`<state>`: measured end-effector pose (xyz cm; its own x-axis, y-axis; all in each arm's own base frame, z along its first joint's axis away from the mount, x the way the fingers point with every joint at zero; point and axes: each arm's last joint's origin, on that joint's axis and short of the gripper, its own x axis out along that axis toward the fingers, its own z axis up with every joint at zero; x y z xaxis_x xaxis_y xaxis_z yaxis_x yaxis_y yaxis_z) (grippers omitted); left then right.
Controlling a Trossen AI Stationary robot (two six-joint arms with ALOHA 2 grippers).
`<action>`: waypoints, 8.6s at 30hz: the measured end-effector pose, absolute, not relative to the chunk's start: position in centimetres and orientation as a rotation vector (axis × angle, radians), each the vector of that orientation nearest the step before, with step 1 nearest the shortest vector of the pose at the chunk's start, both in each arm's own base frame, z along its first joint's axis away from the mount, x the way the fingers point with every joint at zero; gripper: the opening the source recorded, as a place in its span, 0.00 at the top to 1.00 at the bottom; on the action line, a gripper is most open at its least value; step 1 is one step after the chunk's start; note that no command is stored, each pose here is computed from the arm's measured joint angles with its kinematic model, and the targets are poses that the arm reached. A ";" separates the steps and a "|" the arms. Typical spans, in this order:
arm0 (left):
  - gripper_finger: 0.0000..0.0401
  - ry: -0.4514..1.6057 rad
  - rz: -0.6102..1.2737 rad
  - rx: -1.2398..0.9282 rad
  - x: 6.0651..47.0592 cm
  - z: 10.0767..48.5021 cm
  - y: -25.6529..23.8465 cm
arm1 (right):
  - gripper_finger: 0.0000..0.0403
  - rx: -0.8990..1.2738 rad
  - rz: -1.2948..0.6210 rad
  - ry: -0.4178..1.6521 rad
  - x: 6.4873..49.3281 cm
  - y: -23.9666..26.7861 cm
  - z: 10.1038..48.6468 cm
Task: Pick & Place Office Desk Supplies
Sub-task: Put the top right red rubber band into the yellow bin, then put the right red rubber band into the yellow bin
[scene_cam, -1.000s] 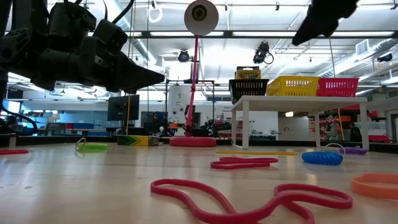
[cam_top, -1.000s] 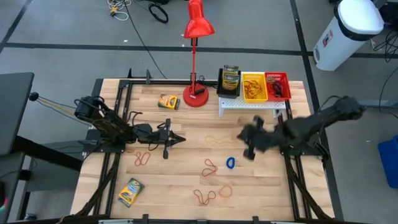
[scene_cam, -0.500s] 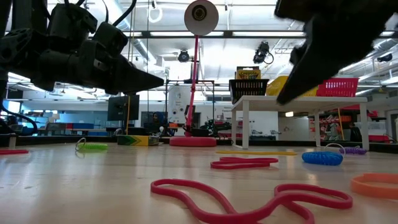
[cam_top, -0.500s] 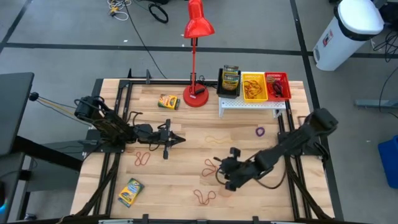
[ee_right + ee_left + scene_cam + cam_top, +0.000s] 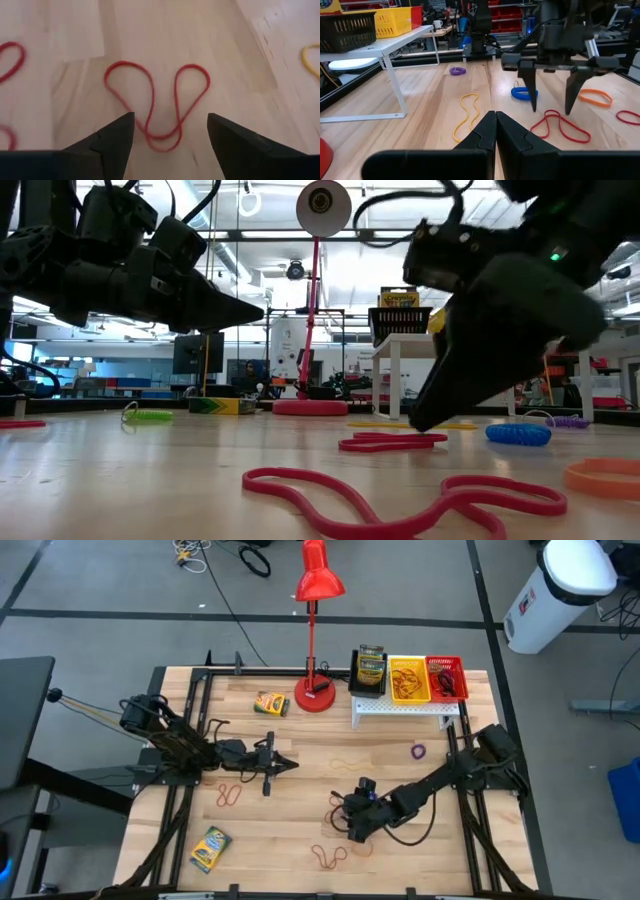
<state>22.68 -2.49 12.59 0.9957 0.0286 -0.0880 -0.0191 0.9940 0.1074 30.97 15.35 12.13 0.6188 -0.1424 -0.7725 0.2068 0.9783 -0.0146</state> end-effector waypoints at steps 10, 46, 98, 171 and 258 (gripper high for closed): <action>0.97 0.103 0.026 0.109 22.7 12.5 -2.5 | 0.54 0.041 -0.128 0.901 31.4 15.8 10.8; 0.97 0.105 0.027 0.108 22.7 12.4 -2.5 | 0.99 -0.031 -0.629 0.502 18.9 3.4 32.3; 0.97 0.117 0.030 0.111 22.7 12.3 -2.5 | 0.52 0.257 -0.951 0.704 15.2 -11.5 31.6; 0.40 0.582 -0.255 0.137 30.4 8.7 -20.7 | 0.92 -0.070 -0.066 0.477 22.6 14.1 20.6; 0.99 0.779 -0.315 0.326 32.2 10.5 -19.1 | 0.92 -0.157 -0.066 0.453 23.2 14.4 20.1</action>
<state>32.24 -19.12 10.46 0.6698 -0.1559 -0.7260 0.3930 0.9040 0.1684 23.16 14.43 20.14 0.8972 -0.0979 -0.4307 0.0282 0.9858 -0.1655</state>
